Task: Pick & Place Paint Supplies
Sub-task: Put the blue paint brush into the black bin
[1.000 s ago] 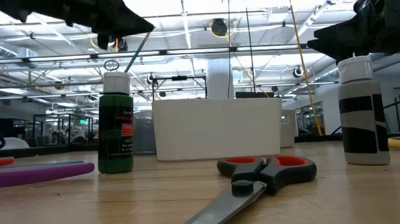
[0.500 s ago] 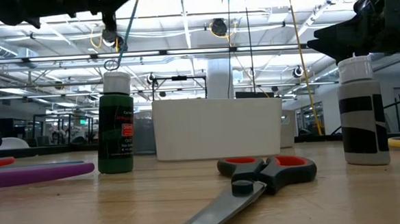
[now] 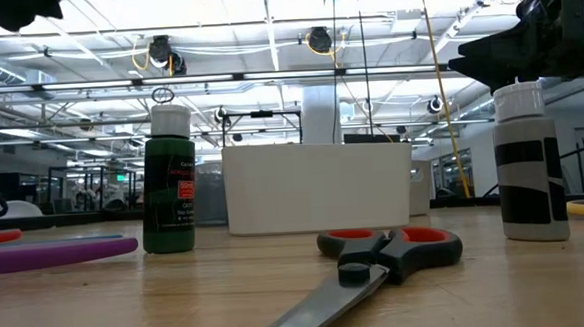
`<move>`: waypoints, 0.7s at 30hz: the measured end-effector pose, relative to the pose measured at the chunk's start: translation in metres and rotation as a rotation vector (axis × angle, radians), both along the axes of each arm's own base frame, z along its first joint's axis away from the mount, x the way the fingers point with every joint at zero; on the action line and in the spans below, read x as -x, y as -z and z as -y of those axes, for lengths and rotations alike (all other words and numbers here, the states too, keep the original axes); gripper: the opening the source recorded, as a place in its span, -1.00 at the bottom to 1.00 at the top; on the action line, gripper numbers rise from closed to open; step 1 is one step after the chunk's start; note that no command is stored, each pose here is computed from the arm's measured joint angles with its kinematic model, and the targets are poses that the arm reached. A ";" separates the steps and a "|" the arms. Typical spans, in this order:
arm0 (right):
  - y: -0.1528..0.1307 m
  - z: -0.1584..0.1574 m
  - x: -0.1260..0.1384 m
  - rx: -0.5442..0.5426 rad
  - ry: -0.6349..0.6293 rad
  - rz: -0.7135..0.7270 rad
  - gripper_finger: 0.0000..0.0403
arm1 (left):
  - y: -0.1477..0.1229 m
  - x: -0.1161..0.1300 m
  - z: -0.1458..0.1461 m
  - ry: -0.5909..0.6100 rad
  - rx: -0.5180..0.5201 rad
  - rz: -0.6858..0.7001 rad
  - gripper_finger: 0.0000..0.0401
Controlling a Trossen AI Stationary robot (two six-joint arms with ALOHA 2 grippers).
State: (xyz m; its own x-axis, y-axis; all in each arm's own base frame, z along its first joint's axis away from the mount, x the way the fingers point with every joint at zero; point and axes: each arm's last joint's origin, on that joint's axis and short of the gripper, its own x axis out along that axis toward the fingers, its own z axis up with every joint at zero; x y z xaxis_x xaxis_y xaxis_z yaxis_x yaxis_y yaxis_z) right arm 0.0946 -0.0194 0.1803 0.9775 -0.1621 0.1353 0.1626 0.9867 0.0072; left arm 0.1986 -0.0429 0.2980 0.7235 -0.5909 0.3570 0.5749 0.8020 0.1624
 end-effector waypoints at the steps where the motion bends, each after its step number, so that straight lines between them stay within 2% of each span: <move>1: 0.000 0.000 0.000 0.000 0.000 0.000 0.02 | -0.001 0.001 0.002 0.001 -0.022 0.023 -1.00; 3: 0.000 0.000 0.000 0.000 0.000 0.000 0.02 | -0.003 0.002 0.004 0.003 -0.032 0.051 -1.00; 6: 0.000 0.000 0.000 0.000 0.000 0.000 0.03 | -0.020 0.005 0.003 0.037 0.015 0.090 -1.00; 9: 0.000 0.000 0.000 0.000 0.000 0.000 0.02 | -0.034 0.005 0.002 0.095 0.063 0.072 -1.00; 16: 0.000 0.000 0.000 0.000 0.000 0.000 0.02 | -0.022 -0.004 0.009 0.122 0.020 -0.036 -0.99; 21: 0.000 0.000 0.000 0.000 0.000 0.000 0.01 | -0.018 -0.009 0.014 0.129 0.006 -0.031 -0.99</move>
State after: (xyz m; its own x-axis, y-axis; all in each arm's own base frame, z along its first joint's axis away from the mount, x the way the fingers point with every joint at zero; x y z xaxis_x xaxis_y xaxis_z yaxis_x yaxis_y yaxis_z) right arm 0.0946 -0.0194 0.1804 0.9774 -0.1621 0.1356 0.1626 0.9867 0.0070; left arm 0.2077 -0.0571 0.3162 0.6523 -0.6777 0.3393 0.6779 0.7219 0.1386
